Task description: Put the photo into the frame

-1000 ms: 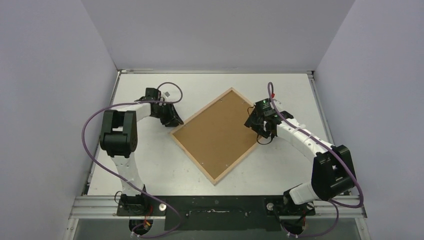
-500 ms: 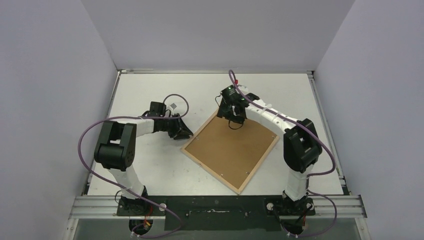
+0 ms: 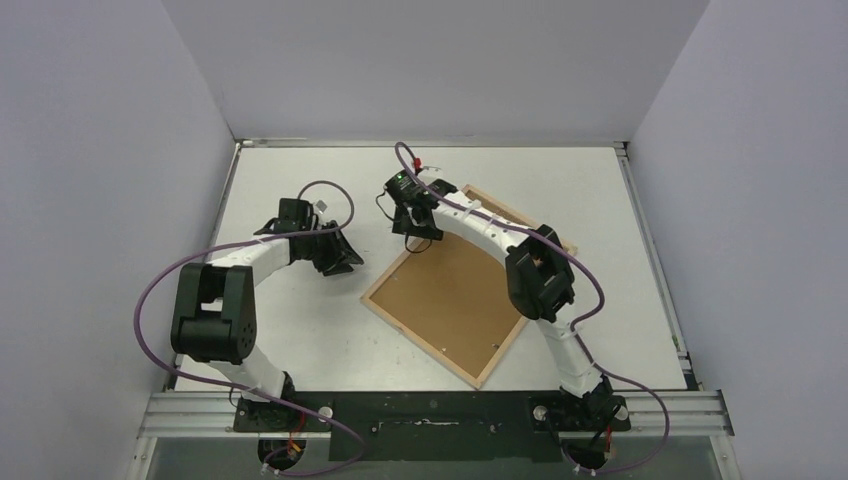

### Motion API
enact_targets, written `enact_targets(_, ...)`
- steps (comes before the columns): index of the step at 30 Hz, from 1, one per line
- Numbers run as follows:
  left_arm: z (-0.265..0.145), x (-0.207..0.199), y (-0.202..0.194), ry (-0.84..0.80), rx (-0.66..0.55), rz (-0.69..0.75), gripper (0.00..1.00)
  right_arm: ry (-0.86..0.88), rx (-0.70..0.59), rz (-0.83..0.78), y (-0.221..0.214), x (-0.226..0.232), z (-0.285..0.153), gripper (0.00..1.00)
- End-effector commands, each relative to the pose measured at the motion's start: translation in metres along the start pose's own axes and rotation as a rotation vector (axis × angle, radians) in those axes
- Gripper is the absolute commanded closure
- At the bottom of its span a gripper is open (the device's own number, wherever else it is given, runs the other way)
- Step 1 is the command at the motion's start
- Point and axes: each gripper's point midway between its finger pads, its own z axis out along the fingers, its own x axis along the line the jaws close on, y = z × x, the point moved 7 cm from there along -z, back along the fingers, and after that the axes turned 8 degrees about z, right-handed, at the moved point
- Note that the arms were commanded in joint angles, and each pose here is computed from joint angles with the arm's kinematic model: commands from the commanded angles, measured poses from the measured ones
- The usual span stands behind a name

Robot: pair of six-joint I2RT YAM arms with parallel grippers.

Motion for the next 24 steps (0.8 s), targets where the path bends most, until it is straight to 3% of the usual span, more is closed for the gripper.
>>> enact_targets(1,-0.017,0.014,0.006,0.080,-0.036,-0.028,0.64,-0.036,-0.052,-0.049,0.001,0.014,0.002,0.40)
enact_targets(24,-0.020,0.028,0.005,0.115,-0.044,-0.084,0.64,-0.092,-0.006,-0.130,-0.025,0.019,0.033,0.50)
